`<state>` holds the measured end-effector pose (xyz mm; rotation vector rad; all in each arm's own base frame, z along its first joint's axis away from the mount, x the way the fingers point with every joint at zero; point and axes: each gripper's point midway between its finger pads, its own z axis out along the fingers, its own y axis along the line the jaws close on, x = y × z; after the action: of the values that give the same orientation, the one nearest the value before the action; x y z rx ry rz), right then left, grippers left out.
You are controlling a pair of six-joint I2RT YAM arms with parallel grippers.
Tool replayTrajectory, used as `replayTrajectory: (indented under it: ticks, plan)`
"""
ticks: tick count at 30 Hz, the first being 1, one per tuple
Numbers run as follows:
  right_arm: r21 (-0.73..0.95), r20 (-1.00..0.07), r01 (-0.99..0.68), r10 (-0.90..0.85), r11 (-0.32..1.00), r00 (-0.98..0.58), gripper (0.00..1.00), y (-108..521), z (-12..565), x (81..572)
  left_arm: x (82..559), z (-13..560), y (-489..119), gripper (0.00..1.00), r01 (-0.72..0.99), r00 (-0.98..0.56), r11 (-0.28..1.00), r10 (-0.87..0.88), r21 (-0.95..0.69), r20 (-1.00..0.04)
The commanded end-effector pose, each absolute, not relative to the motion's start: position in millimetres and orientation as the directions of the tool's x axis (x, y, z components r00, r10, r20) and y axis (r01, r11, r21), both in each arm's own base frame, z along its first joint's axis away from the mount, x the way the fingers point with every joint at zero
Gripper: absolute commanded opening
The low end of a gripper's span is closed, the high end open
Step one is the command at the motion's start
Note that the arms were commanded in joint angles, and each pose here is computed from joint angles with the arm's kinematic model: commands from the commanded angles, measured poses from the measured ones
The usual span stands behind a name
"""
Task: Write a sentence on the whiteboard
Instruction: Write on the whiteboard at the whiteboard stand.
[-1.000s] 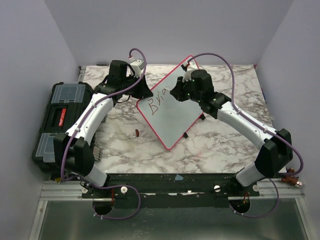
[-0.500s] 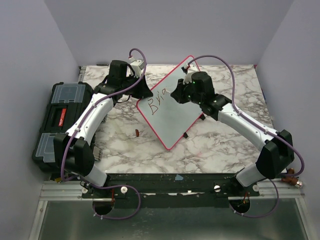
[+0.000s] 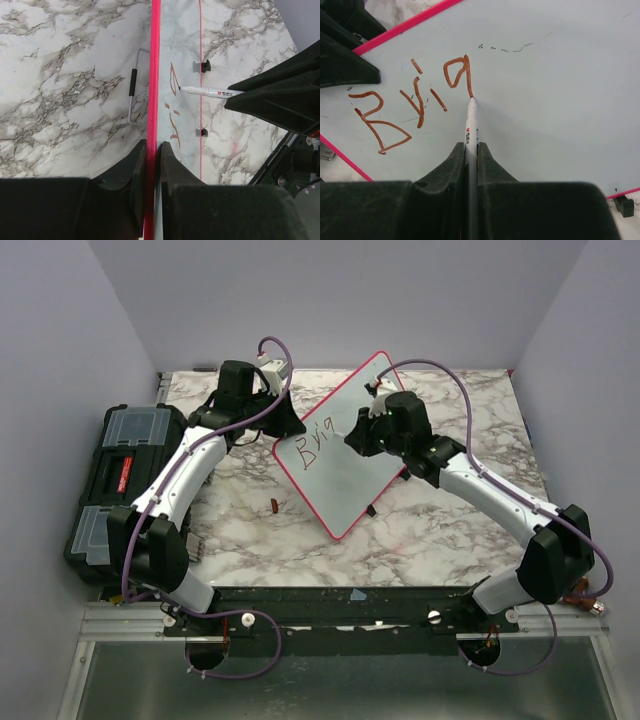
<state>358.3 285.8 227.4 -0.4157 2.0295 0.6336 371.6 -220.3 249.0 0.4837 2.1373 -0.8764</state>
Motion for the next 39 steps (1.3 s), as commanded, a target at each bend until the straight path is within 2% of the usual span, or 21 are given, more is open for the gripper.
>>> replayTrajectory:
  ticks: [1,18,34,39]
  plan:
    - [0.287,-0.811,-0.517,-0.083,0.806,-0.579,0.01,279,201,338,377,268,-217,0.00,0.625,-0.542,0.702,0.074,-0.342,-0.837]
    - [0.341,-0.802,-0.561,-0.079,0.755,-0.592,0.01,291,210,328,377,269,-216,0.00,0.625,-0.540,0.703,0.073,-0.340,-0.839]
    - [0.376,-0.901,-0.554,0.152,0.743,-0.406,0.01,287,299,343,375,269,-216,0.00,0.626,-0.538,0.703,0.076,-0.338,-0.839]
    - [0.360,-0.911,-0.503,0.179,0.786,-0.373,0.01,277,307,353,375,267,-215,0.00,0.624,-0.540,0.705,0.078,-0.336,-0.838]
